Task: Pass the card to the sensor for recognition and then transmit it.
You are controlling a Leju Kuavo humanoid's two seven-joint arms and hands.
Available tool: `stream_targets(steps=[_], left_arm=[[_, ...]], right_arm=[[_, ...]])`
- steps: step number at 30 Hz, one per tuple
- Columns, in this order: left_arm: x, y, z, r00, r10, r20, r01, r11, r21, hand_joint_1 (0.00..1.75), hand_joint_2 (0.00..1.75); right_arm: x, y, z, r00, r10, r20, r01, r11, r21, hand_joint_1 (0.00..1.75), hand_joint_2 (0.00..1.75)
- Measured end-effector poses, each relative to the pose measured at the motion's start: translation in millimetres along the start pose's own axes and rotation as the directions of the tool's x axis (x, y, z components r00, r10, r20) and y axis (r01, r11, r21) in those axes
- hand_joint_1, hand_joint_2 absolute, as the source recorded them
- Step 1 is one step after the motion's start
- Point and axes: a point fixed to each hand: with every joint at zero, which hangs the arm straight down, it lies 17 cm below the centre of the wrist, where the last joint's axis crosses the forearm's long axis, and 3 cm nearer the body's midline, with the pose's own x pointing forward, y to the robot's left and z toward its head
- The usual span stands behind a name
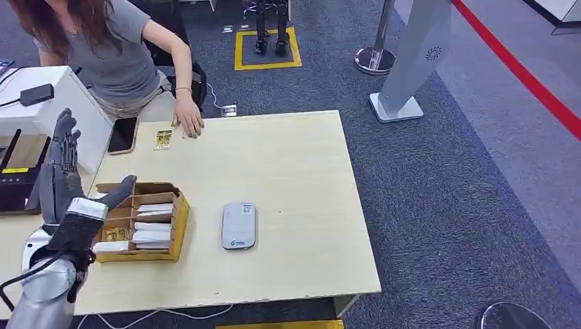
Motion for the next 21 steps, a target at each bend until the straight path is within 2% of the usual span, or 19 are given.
stream_targets(steps=[4, 7, 15, 21], left_arm=[[-3.9, -2.9, 25.1, 0.968, 0.242, -0.072, -0.245, 0.969, -0.04, 0.0, 1.75], [-9.7, -0.4, 43.1, 0.93, 0.349, -0.116, -0.356, 0.934, -0.042, 0.0, 1.75], [-32.9, -9.0, 83.9, 0.882, 0.411, -0.231, -0.427, 0.904, -0.02, 0.0, 1.75], [-40.2, -16.7, 96.5, 0.864, 0.428, -0.265, -0.445, 0.895, -0.008, 0.0, 1.75]], right_arm=[[-1.9, 0.3, -0.3, 1.0, -0.023, -0.005, 0.023, 1.0, -0.003, 0.0, 0.0], [-3.4, 1.3, -0.4, 1.0, -0.026, -0.008, 0.026, 1.0, -0.001, 0.0, 0.0], [-10.3, 4.3, -0.6, 0.999, -0.034, -0.034, 0.034, 0.999, 0.004, 0.0, 0.0], [-11.9, 4.8, -0.7, 0.999, -0.037, -0.038, 0.037, 0.999, 0.005, 0.0, 0.0]])
